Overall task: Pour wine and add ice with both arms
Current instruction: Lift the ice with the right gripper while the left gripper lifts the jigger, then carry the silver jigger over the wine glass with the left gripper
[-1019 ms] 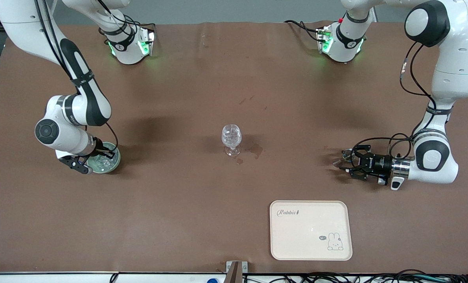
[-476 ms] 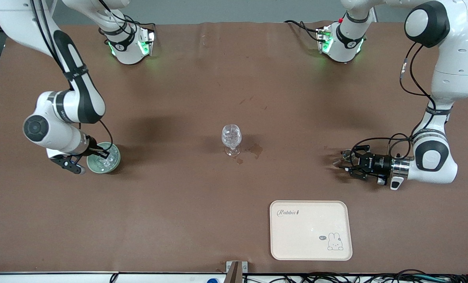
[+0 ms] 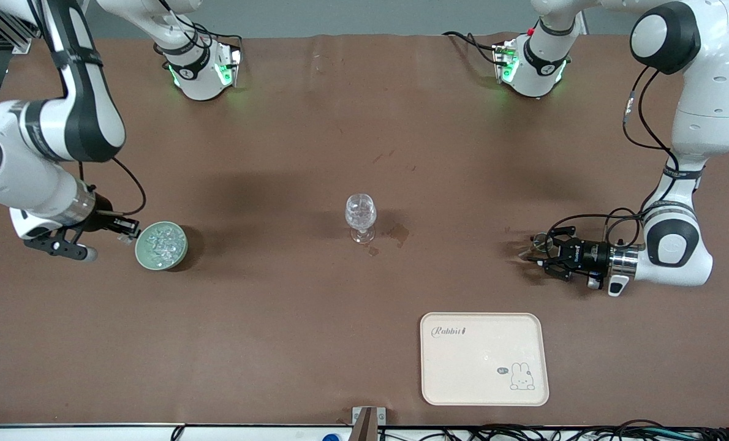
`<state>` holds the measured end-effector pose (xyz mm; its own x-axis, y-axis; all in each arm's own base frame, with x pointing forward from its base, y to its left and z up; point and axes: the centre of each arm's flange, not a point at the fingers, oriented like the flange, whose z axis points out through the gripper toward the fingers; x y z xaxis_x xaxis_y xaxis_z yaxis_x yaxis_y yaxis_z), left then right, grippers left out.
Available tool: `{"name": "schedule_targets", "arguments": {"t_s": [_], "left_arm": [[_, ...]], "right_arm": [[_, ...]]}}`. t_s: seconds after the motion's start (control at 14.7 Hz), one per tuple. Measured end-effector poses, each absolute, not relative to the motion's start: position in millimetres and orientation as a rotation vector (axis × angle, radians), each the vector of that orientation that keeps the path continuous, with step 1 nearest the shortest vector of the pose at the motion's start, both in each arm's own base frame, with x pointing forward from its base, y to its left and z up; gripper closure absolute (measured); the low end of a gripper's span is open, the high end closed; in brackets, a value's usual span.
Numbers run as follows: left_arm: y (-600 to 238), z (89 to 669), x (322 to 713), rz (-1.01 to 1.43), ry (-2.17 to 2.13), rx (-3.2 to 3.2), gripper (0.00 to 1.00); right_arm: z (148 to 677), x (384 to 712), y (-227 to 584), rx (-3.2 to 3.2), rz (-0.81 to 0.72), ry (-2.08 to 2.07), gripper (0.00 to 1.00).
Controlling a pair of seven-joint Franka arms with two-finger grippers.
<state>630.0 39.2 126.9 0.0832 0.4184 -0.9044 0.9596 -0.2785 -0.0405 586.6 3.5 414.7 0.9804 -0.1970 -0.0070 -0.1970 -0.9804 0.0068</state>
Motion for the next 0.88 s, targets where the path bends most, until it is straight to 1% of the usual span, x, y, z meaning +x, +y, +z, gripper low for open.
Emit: {"name": "schedule_targets", "arguments": {"t_s": [0.2,0.27,0.54,0.61,0.68,0.75,0.82,0.88], "left_arm": [[39.5,122.0,628.5,-1.157,1.346,1.772,0.45],[39.4,120.7,628.1,-1.158,1.345,1.772,0.48],[39.5,120.5,628.2,-1.153,1.337,1.775,0.51],[39.5,120.5,628.2,-1.146,1.323,1.782,0.58],[39.5,120.4,628.1,-1.137,1.305,1.79,0.61],[39.5,120.4,628.1,-1.13,1.291,1.796,0.61],[39.5,120.3,628.1,-1.126,1.284,1.799,0.68],[39.5,120.3,628.1,-1.124,1.279,1.801,0.72]], "right_arm": [[459.8,573.3,17.9,3.134,0.035,-0.171,0.76],[476.9,567.0,24.1,3.136,0.031,-0.129,0.76],[560.2,546.3,31.2,3.135,-0.027,-0.046,0.76],[579.5,543.6,31.0,3.136,-0.028,-0.042,0.76],[596.2,541.7,30.8,3.136,-0.025,-0.029,0.76],[611.3,540.6,30.4,3.137,-0.013,0.0,0.76],[625.6,540.2,29.3,3.137,0.011,0.034,0.76],[639.0,539.6,27.5,3.137,0.038,0.064,0.76]]}}
